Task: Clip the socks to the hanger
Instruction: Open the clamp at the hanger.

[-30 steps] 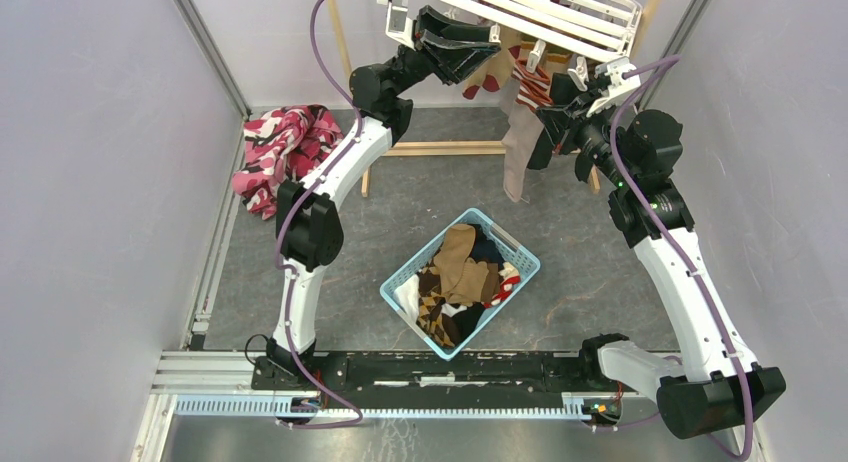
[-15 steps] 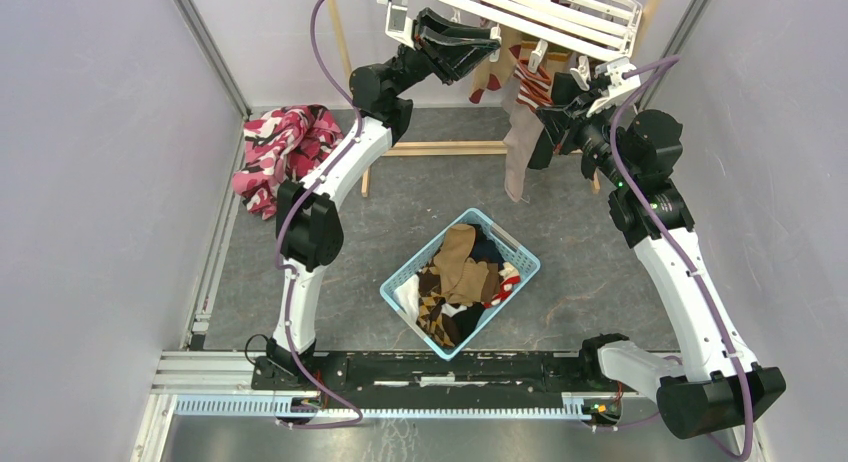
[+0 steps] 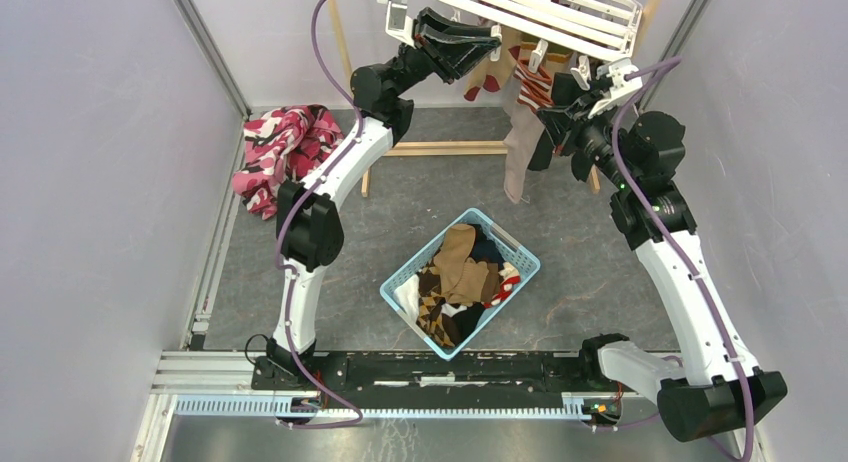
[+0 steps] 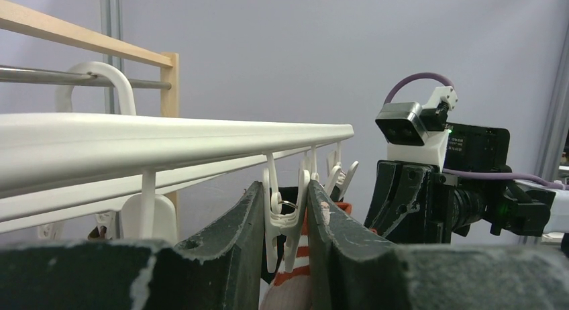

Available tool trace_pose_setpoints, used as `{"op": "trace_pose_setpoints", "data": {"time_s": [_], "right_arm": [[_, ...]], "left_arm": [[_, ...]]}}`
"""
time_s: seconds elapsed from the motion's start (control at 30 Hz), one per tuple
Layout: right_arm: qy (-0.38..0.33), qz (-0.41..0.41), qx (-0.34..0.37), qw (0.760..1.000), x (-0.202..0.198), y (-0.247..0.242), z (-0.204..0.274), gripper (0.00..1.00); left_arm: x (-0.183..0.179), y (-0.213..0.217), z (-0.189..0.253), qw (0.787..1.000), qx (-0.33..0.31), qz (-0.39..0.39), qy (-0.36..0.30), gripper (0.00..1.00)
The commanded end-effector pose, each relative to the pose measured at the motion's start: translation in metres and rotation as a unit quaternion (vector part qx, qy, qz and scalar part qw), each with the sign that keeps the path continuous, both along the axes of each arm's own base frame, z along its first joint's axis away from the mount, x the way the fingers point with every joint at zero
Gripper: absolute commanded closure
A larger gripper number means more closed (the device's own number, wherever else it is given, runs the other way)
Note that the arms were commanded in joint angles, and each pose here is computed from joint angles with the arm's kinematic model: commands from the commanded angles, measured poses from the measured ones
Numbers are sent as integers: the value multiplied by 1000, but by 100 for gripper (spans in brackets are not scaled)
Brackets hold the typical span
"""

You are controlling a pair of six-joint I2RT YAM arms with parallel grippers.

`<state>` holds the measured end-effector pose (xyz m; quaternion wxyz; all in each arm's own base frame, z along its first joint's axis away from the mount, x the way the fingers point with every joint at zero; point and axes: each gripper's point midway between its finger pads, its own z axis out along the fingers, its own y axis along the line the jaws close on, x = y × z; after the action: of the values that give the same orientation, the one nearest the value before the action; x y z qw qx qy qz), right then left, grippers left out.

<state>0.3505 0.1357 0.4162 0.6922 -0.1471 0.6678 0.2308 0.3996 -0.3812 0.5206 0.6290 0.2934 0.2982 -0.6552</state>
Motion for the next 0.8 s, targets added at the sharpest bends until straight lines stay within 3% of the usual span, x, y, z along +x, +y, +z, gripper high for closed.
{"op": "trace_pose_setpoints", "data": {"time_s": [0.0,0.3,0.63,0.77], "right_arm": [[-32,7,-1,999,-12,0,19,100],[-45,25,-9,999,-21,3,25,100],[-52,60,-17,997,-29,12,28,100],[-49,68,-17,996,-29,15,27,100]], "left_arm": [[-17,5,25,1000,-17,-15,0,98],[-15,7,28,999,-21,-19,30,98],[0,9,33,991,-25,7,132,98],[-2,11,35,990,-26,9,142,98]]}}
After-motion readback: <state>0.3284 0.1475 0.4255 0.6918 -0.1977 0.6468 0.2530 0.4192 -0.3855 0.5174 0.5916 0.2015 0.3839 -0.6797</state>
